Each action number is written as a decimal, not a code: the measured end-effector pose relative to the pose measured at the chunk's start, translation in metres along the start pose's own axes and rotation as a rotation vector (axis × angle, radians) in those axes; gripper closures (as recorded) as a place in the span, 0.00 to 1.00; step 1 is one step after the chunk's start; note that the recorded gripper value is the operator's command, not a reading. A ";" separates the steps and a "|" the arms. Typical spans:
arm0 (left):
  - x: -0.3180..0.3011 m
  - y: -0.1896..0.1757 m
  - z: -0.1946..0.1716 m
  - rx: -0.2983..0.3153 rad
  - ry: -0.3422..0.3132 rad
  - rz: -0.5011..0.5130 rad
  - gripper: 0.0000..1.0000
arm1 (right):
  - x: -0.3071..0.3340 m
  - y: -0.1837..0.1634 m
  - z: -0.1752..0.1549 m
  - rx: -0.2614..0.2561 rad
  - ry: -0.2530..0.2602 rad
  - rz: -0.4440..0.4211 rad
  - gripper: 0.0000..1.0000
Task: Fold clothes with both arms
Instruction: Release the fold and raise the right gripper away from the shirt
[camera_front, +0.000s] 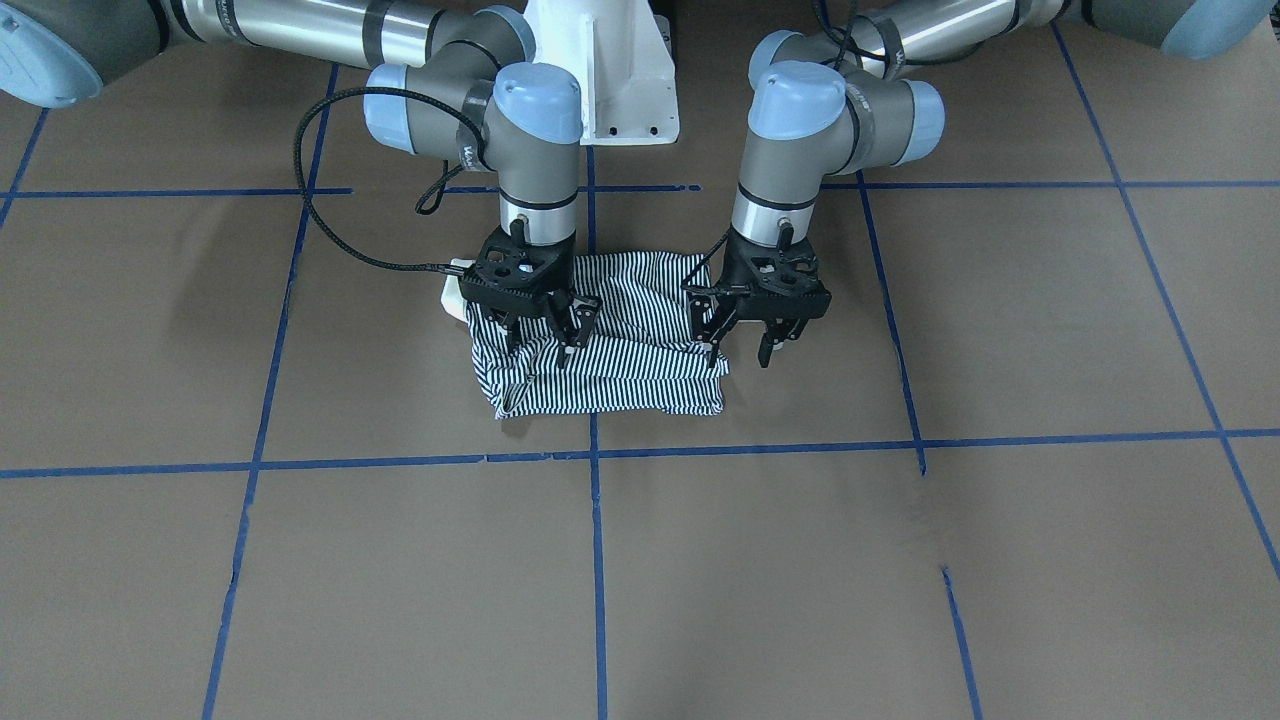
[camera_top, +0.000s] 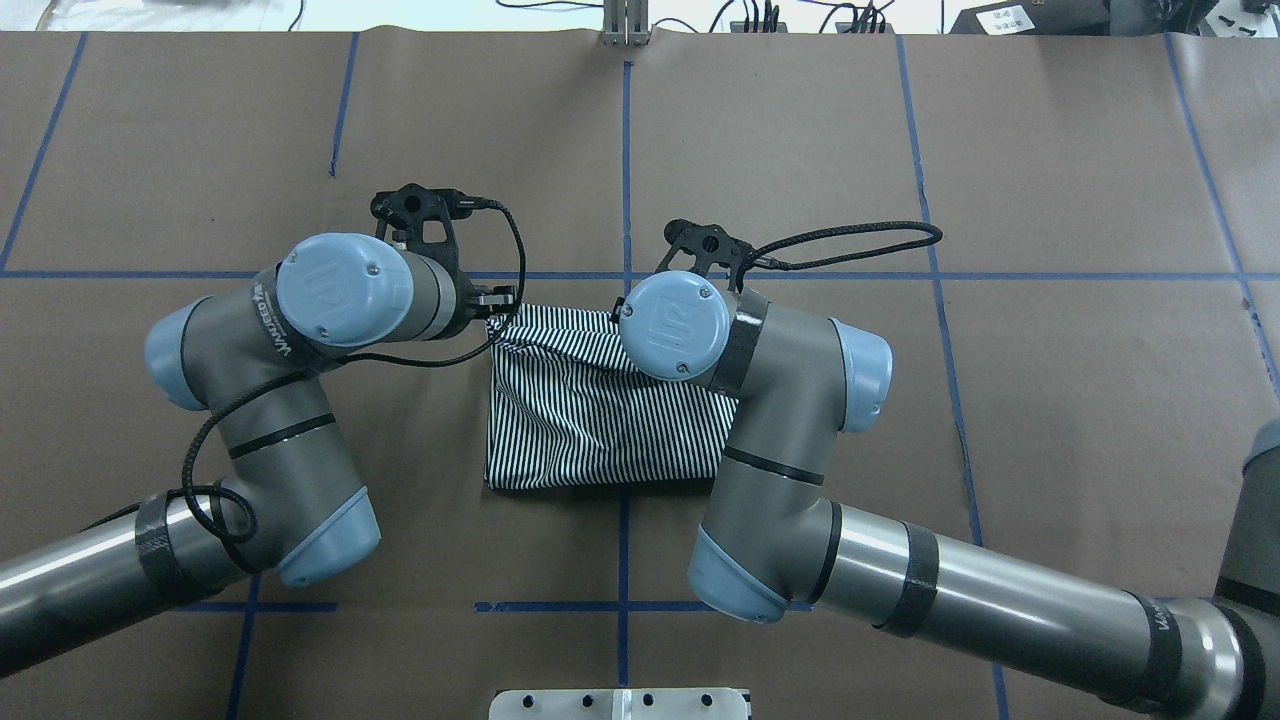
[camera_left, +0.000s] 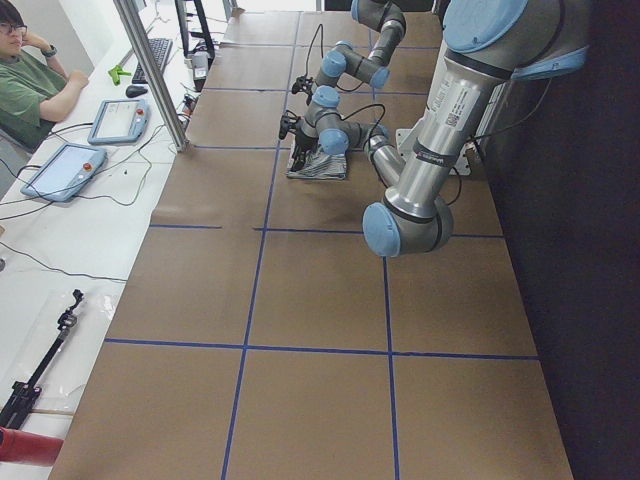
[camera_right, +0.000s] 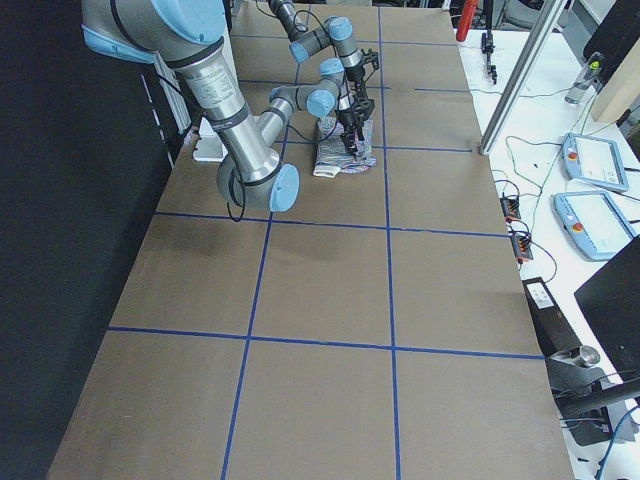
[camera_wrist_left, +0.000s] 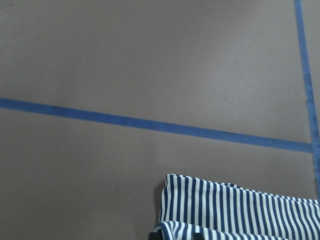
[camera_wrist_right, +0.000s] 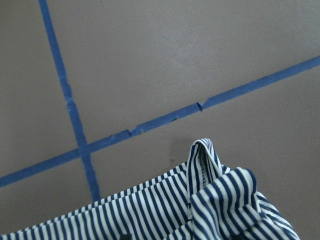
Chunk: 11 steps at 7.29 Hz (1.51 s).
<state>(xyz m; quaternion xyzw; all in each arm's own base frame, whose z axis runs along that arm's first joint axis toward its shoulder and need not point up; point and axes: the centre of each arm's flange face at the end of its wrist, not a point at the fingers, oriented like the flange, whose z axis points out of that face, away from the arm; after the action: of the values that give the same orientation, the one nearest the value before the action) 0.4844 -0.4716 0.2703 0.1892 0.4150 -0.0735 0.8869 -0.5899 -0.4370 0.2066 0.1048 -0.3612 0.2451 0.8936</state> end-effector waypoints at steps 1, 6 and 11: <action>-0.015 -0.009 -0.005 -0.011 0.016 0.038 0.00 | -0.005 0.006 -0.005 -0.012 -0.011 -0.025 0.00; -0.033 -0.012 -0.008 -0.017 0.050 0.058 0.00 | -0.004 0.063 0.008 -0.018 0.017 -0.313 0.00; -0.032 -0.009 -0.006 -0.021 0.050 0.059 0.00 | -0.016 0.037 0.036 0.029 0.078 -0.323 0.00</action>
<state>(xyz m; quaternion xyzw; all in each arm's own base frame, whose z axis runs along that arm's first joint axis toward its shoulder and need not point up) 0.4569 -0.4787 0.2889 0.1937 0.4321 -0.0382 0.8800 -0.6399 -0.4242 0.2218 0.1646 -0.3010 0.1074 0.9331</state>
